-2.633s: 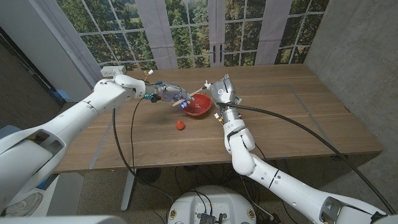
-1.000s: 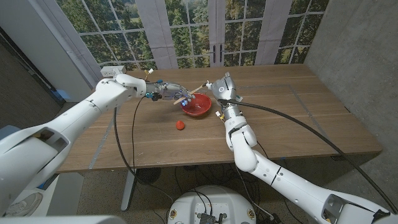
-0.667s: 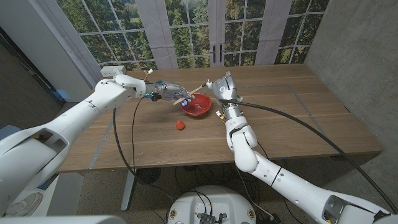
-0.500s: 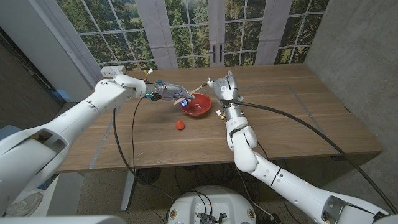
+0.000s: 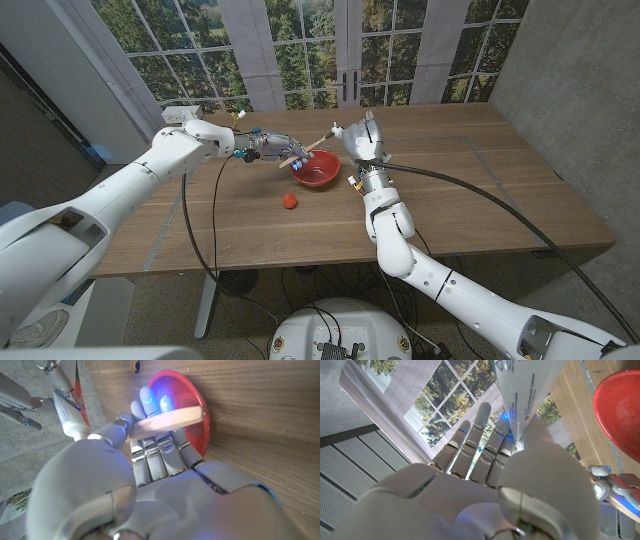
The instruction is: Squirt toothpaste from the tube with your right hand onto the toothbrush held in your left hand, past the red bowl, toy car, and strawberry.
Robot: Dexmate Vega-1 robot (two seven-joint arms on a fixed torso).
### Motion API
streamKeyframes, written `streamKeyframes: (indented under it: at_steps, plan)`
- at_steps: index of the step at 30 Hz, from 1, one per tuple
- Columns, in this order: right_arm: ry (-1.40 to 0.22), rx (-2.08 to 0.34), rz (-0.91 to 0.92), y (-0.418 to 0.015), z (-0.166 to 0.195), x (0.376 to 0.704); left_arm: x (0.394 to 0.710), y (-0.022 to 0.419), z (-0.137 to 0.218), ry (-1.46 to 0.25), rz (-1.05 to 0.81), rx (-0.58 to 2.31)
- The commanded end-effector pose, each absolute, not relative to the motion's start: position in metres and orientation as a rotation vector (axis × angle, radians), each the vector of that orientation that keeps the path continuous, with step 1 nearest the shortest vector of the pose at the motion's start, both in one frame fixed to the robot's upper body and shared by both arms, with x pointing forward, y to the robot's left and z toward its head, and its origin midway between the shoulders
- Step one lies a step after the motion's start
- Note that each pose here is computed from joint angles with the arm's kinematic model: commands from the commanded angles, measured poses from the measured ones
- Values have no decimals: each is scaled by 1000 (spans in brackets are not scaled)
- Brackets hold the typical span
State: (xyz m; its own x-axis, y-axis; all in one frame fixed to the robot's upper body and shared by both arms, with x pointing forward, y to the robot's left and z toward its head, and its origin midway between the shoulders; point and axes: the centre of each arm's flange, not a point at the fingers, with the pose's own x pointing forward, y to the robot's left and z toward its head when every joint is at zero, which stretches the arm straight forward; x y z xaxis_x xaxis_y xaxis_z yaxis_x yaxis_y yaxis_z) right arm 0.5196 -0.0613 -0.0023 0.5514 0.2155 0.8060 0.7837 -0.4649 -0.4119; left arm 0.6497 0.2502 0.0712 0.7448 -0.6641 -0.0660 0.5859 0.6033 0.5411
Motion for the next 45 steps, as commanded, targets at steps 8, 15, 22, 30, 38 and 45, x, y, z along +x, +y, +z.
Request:
streamKeyframes:
  at_steps: [8, 15, 22, 30, 38, 45]
  plan:
    - [-803, -2034, -829, -58, -4, 520, 647, 249, 70, -147, -734, 563]
    - [-805, -2031, -835, -56, -3, 518, 646, 249, 68, -147, -735, 558]
    - [-812, -2055, -823, -54, -3, 518, 646, 249, 66, -144, -738, 552]
    - [-797, -2105, -823, -50, 0, 520, 647, 248, 66, -147, -748, 544]
    - [-773, -2134, -847, -46, 0, 522, 650, 250, 65, -145, -762, 529]
    - [-732, -2157, -875, -43, 0, 524, 652, 251, 65, -146, -779, 516]
